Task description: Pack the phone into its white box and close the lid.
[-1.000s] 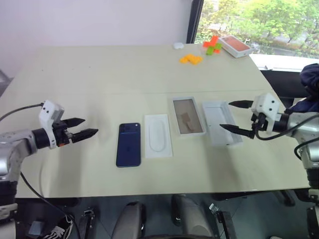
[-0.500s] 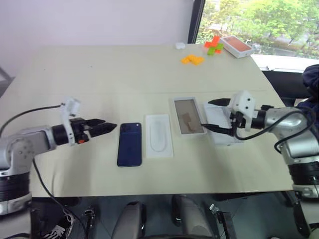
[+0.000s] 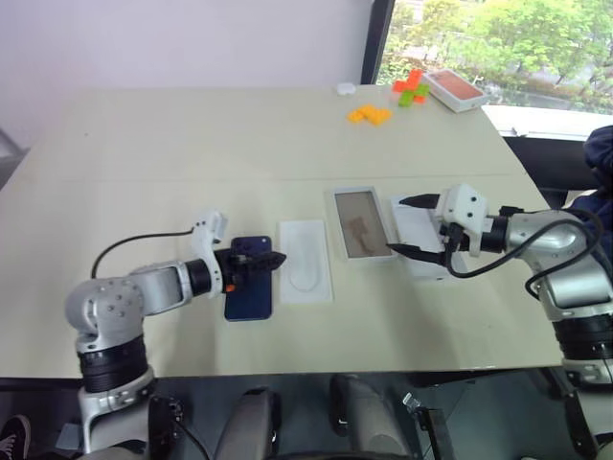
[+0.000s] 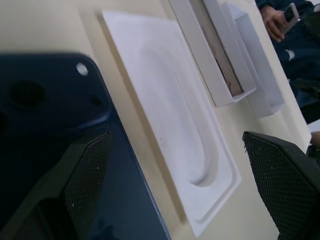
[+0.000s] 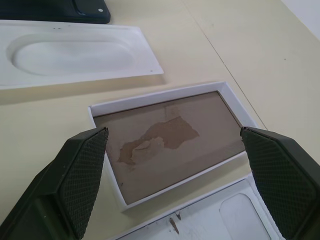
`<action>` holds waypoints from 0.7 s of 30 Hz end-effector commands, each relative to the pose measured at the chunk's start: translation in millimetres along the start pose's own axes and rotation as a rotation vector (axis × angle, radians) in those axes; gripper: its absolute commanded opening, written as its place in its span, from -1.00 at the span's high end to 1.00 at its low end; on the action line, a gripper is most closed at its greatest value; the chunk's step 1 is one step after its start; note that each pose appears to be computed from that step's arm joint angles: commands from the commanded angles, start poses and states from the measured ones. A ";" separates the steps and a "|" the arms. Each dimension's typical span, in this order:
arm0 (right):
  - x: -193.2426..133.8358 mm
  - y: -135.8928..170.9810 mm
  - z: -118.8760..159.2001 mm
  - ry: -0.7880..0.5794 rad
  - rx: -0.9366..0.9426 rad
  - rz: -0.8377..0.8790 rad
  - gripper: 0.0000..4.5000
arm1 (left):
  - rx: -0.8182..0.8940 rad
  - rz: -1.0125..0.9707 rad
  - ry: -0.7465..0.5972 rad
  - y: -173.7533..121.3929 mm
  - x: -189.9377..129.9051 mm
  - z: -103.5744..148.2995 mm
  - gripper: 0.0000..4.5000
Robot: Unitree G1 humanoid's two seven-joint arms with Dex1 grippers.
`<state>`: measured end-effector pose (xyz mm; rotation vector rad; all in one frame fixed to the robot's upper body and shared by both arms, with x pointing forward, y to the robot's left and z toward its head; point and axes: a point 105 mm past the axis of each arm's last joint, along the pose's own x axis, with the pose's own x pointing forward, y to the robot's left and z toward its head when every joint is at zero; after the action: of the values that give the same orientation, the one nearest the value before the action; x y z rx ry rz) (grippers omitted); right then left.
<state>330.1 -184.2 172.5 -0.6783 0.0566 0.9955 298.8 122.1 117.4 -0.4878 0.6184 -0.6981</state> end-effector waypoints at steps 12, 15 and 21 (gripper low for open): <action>-4.5 -7.1 6.2 -0.012 -0.038 -0.036 -0.97 | -0.037 0.005 0.066 -11.5 17.5 4.2 -0.97; -4.6 -7.1 6.6 -0.012 -0.040 -0.038 -0.97 | -0.042 -0.003 0.065 -15.9 21.9 3.6 -0.97; -4.7 -7.4 7.9 -0.015 -0.040 -0.043 -0.97 | -0.029 -0.005 0.076 -22.0 28.1 1.6 -0.97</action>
<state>331.6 -186.1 171.0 -0.6853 0.0592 0.9785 307.6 91.8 119.3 -0.5093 0.6981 -0.7035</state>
